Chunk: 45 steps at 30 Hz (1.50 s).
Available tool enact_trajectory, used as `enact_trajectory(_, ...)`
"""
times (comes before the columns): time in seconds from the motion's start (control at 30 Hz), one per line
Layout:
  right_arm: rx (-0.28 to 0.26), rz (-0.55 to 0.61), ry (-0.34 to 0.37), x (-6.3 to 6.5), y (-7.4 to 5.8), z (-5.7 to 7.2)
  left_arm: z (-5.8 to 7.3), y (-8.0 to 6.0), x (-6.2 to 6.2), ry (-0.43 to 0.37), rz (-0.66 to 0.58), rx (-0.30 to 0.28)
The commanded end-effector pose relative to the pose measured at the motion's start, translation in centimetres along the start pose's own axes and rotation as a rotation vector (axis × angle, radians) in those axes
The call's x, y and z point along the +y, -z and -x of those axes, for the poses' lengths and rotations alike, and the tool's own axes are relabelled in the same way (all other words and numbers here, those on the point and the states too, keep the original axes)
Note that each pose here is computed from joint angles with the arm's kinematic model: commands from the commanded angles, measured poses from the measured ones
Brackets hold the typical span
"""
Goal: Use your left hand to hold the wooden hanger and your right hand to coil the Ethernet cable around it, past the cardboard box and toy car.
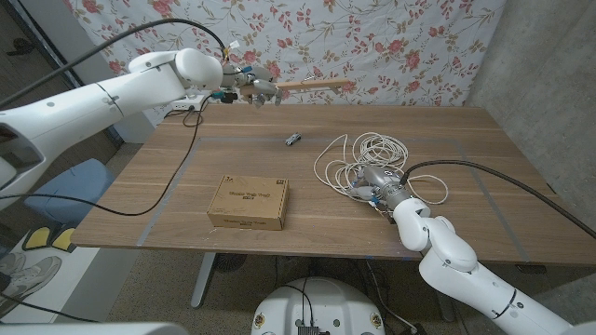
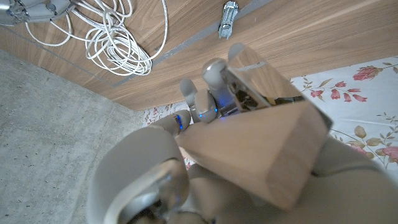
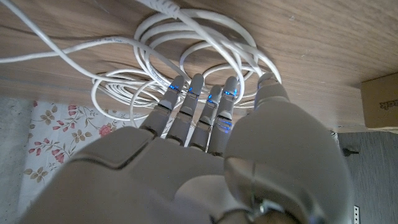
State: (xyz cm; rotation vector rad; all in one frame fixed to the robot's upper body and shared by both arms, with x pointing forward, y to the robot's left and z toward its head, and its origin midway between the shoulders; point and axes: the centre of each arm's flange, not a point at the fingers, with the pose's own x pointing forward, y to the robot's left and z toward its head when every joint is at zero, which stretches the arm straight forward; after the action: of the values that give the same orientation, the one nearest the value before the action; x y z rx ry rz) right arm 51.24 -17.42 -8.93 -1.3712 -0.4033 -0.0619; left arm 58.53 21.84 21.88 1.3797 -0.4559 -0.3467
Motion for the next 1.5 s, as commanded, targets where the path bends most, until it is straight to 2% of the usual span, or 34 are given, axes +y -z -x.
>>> enact_trajectory(0.03,0.024,0.067,0.055,0.3,-0.5,-0.7,0.0,0.5,-0.2,0.007,0.008,0.009)
enact_trajectory(0.37,-0.005,0.068,0.065,0.2,-0.9,-1.5,0.1,0.7,0.0,-0.005,-0.005,0.023)
enact_trajectory(0.63,0.004,0.091,0.13,0.1,-1.2,-1.7,0.1,1.0,0.2,-0.004,-0.003,0.025)
enact_trajectory(0.73,0.027,0.076,0.161,0.0,-1.1,-1.6,0.0,1.0,0.3,-0.009,-0.004,0.025)
enact_trajectory(0.83,0.048,0.01,0.154,-0.1,-0.8,-1.6,0.0,1.1,0.4,-0.01,-0.002,0.024)
enact_trajectory(1.0,0.077,-0.186,0.122,-0.1,0.4,-1.5,-0.1,1.2,0.3,-0.008,-0.001,0.022)
enact_trajectory(1.27,0.079,-0.383,0.109,-0.2,1.4,-1.2,-0.3,1.0,0.4,-0.009,-0.004,0.014)
enact_trajectory(1.37,0.068,-0.433,0.105,-0.2,1.9,-1.1,-0.4,0.9,0.4,-0.007,-0.007,0.012)
enact_trajectory(1.47,0.005,-0.438,0.113,-0.1,2.5,-0.9,-0.3,0.9,0.5,-0.01,-0.01,0.013)
enact_trajectory(1.5,0.002,-0.439,0.113,-0.1,2.5,-0.9,-0.3,0.9,0.5,-0.01,-0.01,0.013)
